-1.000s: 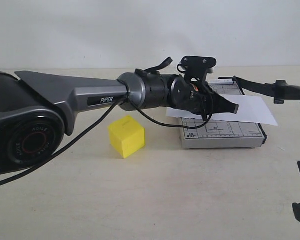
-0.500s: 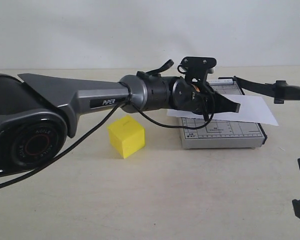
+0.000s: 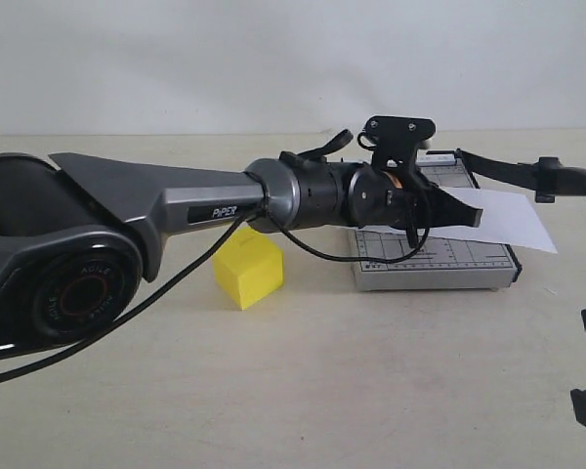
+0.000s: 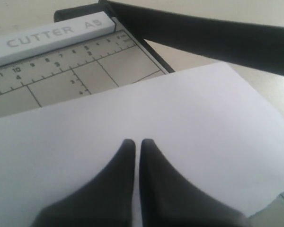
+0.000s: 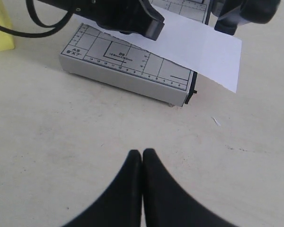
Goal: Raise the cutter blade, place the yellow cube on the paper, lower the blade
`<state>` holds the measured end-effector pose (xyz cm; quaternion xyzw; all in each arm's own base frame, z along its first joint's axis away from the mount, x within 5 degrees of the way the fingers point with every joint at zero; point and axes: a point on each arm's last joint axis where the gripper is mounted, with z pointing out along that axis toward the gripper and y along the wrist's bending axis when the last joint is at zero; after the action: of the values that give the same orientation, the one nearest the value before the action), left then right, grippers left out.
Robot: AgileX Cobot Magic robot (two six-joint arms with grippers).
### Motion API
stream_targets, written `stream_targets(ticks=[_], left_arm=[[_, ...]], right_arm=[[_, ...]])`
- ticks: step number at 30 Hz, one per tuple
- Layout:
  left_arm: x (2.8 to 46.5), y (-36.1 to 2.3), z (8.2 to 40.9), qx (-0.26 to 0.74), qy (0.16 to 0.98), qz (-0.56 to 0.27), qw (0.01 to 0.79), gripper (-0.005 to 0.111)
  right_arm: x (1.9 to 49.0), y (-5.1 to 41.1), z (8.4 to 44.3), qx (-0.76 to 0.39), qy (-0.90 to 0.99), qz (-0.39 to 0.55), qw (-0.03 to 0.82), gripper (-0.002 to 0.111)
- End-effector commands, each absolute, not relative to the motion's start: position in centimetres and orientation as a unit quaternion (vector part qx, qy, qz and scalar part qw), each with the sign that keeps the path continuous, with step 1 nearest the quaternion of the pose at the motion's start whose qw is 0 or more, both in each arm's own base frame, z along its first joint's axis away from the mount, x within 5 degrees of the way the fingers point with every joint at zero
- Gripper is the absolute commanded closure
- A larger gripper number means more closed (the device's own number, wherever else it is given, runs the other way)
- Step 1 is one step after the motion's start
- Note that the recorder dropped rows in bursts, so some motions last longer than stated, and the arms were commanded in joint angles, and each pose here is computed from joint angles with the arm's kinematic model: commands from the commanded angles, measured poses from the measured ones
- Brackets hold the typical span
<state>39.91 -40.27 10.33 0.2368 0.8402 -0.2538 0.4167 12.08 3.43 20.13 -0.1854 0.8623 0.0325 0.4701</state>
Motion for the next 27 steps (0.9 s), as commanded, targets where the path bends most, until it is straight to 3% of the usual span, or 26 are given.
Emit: stream_targets(ticks=[1,6,13,22,27], left_arm=[[40.0,-40.4,12.4,0.228,0.826,-0.264,0.443,0.102],[39.6,-40.2,15.9,0.223,0.814,-0.278,0.459,0.102],[38.7,-37.6,19.9,0.109,0.777,-0.316,0.533,0.102],[32.3,-27.4,18.1,0.017,0.820,-0.181,0.543,0.102],[29.3,-24.1,18.8,0.048,0.834,-0.136,0.533,0.102]], right_arm=[[12.2,3.4,20.4,-0.184,0.859,0.032,0.476,0.108],[12.2,3.4,20.4,-0.183,0.860,0.033,0.476,0.108],[12.2,3.4,20.4,-0.182,0.860,0.033,0.476,0.108],[12.2,3.4,20.4,-0.182,0.860,0.033,0.476,0.108],[12.2,3.4,20.4,-0.182,0.860,0.033,0.476,0.108]])
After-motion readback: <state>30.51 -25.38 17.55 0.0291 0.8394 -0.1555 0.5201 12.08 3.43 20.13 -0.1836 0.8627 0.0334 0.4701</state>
